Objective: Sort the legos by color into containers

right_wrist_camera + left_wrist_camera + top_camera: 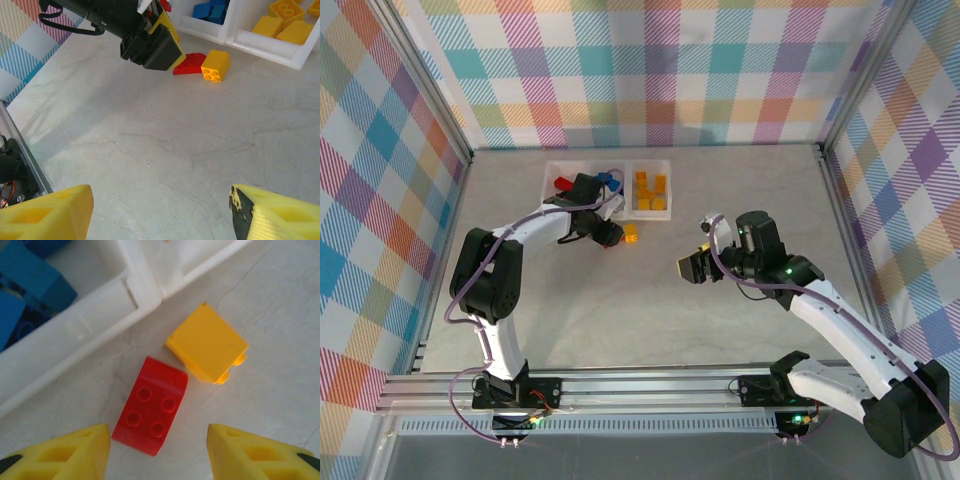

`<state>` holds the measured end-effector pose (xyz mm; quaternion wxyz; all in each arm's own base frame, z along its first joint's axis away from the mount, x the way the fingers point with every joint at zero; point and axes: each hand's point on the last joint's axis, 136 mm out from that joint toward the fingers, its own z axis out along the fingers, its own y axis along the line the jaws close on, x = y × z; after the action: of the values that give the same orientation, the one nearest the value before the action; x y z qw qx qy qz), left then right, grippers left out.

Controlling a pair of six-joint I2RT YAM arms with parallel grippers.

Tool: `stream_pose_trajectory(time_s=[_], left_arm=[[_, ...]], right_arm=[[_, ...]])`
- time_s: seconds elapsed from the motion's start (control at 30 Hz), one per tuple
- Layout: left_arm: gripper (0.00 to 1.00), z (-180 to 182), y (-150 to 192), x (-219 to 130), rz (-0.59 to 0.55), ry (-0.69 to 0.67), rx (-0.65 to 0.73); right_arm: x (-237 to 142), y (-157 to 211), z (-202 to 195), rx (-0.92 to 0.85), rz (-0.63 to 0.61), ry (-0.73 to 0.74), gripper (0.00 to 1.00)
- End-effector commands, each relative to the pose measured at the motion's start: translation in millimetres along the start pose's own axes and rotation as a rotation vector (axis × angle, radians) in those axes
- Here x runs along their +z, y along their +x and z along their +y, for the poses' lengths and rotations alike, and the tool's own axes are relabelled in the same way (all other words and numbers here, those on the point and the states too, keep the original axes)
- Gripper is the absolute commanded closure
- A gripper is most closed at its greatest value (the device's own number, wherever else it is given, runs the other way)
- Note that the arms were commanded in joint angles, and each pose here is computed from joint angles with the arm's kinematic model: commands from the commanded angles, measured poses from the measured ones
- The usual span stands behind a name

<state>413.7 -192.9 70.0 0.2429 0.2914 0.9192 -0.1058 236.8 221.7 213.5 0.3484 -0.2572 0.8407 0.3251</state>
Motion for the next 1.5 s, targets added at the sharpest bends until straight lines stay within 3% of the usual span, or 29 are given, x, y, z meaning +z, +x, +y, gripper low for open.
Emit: stream_pose_trajectory(time_s=[0.0, 0.57, 1.03, 1.2, 1.47], left_arm=[[0.47, 6, 13, 5, 0.048, 0.017, 0.027], [0.48, 11, 10, 23, 0.035, -0.001, 0.023], [0.55, 5, 15, 39, 0.130, 0.012, 0.063], [0.64, 2, 21, 35, 0.150, 0.004, 0.068], [0.68, 0, 22, 8, 0.125, -0.025, 0.033]], right_arm=[[3, 11, 7, 0.004, 0.049, -0.042, 0.28], [0, 10, 15, -0.002, 0.051, -0.059, 0.28], [-2, 11, 17, -0.015, 0.050, -0.059, 0.28], [-2, 10, 17, -0.019, 0.046, -0.052, 0.28], [-2, 9, 15, -0.020, 0.044, -0.042, 0.29]])
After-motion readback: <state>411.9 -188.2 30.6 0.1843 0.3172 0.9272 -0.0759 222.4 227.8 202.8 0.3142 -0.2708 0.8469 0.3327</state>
